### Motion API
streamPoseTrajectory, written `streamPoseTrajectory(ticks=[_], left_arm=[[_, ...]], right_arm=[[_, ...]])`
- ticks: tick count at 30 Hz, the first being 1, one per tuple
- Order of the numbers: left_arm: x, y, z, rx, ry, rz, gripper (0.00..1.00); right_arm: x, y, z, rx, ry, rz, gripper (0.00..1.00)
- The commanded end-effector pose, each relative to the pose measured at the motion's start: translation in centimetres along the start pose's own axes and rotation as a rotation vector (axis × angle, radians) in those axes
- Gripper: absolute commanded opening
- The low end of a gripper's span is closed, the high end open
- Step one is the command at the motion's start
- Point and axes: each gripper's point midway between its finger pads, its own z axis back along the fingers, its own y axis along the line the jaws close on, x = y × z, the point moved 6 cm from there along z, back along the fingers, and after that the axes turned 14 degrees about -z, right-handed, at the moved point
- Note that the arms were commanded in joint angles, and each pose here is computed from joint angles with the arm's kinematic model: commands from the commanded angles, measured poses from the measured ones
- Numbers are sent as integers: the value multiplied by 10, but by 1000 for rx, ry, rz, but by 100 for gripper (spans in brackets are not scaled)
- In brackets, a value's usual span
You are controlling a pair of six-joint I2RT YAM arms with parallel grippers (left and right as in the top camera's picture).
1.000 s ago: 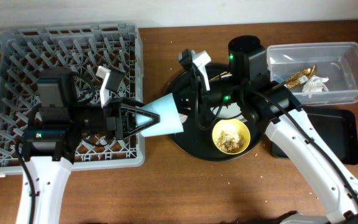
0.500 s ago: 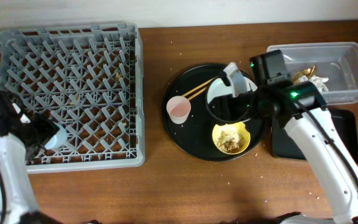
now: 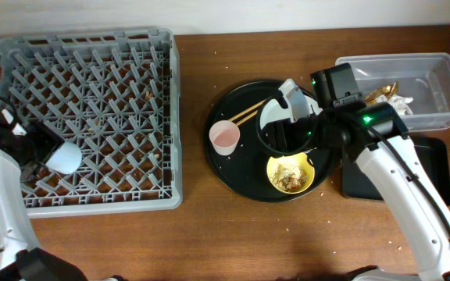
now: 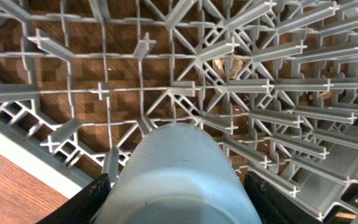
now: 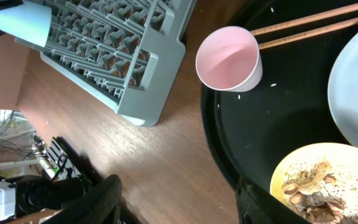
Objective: Sort waste into correct bins and load items into the dishwasher rack
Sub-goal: 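Lower the blue cup into the dish rack with the left gripper and release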
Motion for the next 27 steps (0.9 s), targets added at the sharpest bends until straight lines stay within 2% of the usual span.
streamPoseTrajectory(ticks=[1,5,8,11,15,16,18,22,24,25,26,27], left_arm=[[9,16,3,153,-41,9,50],[-3,15,-47,166,127,-15,50],[-2,5,-61,156,142,-43,50],[1,1,-42,142,94,-48,51],[13,-8,29,123,-97,-57,51],[13,-7,32,139,-108,-57,51],[16,0,11,179,-88,-55,50],[11,6,-42,197,51,-53,50],[10,6,-46,191,62,-52,51],[10,5,-44,190,62,-56,55],[10,2,-42,187,58,-62,68],[10,-2,-35,182,45,-70,77]], right_arm=[[-1,4,3,0,-15,30,61],[0,5,3,1,-17,32,61],[0,5,3,1,-17,33,61],[0,5,3,1,-18,33,61],[0,5,3,1,-18,33,61],[0,5,3,1,-18,33,60],[1,5,3,3,-23,36,61],[1,5,3,3,-23,36,61],[1,5,3,3,-23,36,61],[1,5,3,3,-24,37,61],[2,4,3,-7,-31,38,65],[5,-3,3,-71,-56,39,66]])
